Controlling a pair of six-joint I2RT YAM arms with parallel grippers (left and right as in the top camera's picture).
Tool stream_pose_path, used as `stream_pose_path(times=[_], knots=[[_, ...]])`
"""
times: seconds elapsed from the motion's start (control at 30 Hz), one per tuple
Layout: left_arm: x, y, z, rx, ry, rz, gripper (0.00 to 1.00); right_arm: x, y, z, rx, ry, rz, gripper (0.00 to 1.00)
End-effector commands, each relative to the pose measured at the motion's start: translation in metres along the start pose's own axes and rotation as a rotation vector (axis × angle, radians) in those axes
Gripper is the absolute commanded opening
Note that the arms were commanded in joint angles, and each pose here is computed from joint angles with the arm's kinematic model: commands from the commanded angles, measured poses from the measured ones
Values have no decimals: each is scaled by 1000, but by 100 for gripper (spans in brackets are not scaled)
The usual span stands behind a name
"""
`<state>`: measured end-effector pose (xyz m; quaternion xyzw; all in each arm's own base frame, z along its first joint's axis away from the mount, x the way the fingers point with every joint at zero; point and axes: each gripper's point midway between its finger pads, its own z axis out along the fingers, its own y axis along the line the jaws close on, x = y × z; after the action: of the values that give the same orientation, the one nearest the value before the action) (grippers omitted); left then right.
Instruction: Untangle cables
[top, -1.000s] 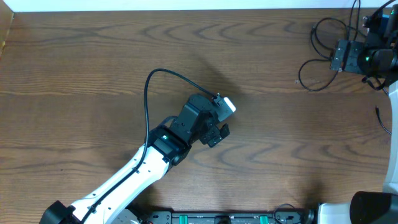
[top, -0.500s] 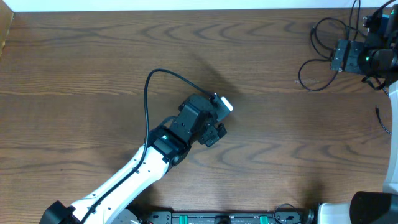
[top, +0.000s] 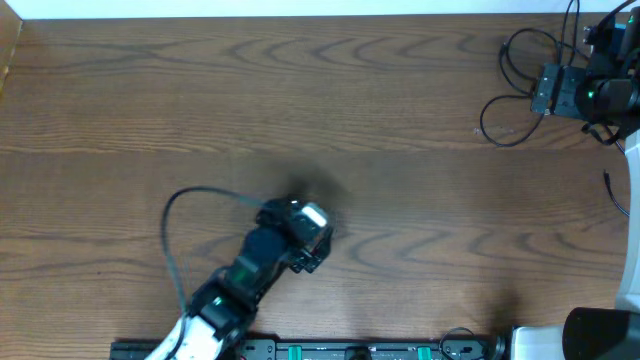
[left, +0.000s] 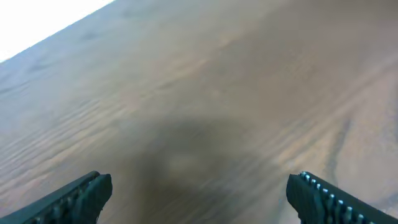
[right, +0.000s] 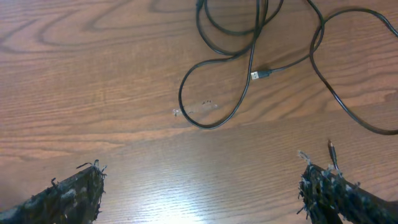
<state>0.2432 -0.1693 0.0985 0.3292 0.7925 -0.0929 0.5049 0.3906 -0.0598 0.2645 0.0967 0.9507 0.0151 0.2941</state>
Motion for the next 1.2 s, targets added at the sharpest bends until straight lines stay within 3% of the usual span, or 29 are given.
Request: stream_pose_path(times=[0.0,0.5,0.83,1.17], knots=[[14,17,-13,-67,-70,-170,95,1,2,-3,-7,-4,-7,99],[34,42,-44,-170,-147,-310,95,1,2,-3,-7,-4,-8,99],[22,102,-81,-423,-301,-377,95,1,2,-3,-7,-4,-8,99],[29,117,-88,-501,-285,-377,95,1,2,-3,-7,-4,-8,99]])
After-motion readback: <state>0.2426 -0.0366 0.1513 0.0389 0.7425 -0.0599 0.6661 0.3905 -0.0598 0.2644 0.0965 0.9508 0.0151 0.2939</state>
